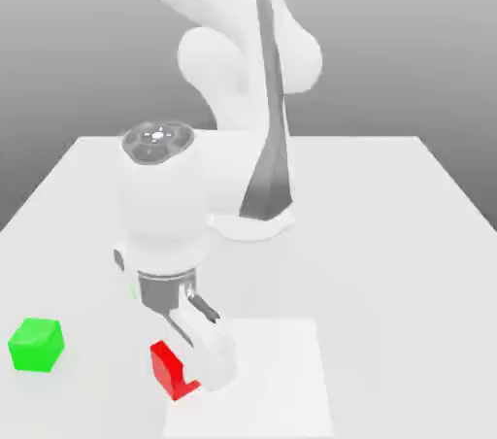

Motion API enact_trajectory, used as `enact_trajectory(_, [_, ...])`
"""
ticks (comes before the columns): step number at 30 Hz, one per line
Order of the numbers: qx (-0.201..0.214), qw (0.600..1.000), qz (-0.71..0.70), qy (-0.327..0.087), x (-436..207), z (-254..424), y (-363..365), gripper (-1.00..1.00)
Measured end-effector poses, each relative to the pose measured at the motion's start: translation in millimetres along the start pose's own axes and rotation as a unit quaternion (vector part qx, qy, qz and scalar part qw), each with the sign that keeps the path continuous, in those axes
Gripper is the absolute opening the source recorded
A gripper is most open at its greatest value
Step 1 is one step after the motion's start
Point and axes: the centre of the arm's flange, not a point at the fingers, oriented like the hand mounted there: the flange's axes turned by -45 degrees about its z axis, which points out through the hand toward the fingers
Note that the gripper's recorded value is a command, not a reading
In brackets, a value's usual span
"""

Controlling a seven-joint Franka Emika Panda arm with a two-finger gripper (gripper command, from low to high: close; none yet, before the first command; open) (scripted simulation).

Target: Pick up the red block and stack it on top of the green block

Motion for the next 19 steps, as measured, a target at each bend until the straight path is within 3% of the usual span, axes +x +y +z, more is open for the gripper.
enact_trajectory(5, [-0.001, 0.99, 0.143, 0.001, 60, -20, 70, -1.0])
enact_trajectory(10, [0.0, 0.954, 0.3, 0.0, 110, -36, 164, -1.0])
enact_trajectory(15, [0.0, 0.946, 0.323, 0.0, 117, 14, 177, -1.0])
enact_trajectory(16, [0.0, 0.946, 0.323, 0.0, 116, 22, 177, 1.0])
enact_trajectory(19, [0.0, 0.946, 0.323, 0.0, 116, 22, 177, 1.0])
